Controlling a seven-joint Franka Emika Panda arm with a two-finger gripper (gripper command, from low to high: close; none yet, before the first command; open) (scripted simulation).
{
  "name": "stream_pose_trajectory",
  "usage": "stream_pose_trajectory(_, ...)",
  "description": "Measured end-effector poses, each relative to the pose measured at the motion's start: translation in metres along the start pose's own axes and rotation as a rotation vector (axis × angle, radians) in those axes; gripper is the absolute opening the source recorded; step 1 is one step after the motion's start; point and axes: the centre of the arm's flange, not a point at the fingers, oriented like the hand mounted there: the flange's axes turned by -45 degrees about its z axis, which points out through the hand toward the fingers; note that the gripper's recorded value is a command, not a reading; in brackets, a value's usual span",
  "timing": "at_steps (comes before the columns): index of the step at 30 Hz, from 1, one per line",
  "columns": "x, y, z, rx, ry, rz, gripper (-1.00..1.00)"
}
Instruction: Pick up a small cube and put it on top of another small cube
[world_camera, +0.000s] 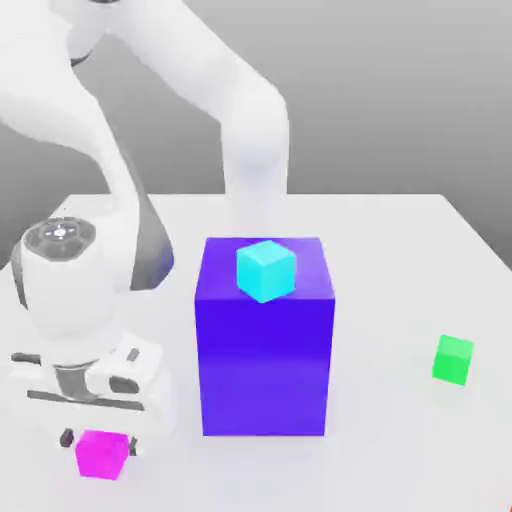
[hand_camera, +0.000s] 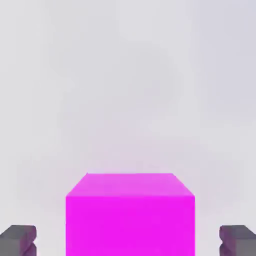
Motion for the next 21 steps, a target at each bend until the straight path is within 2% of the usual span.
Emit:
stream_pose_trajectory(4, 0.000, 0.000, 0.002, 0.002, 0.001, -0.002, -1.00)
stream_pose_trajectory(9, -0.002, 0.009, -0.065, -0.002, -0.012, -0.041, -1.00)
stream_pose_trajectory(15, -0.006, 0.086, -0.146, -0.026, -0.089, -0.334, -1.00)
stream_pose_trajectory(21, 0.012, 0.186, -0.200, -0.039, -0.137, -0.649, -1.00)
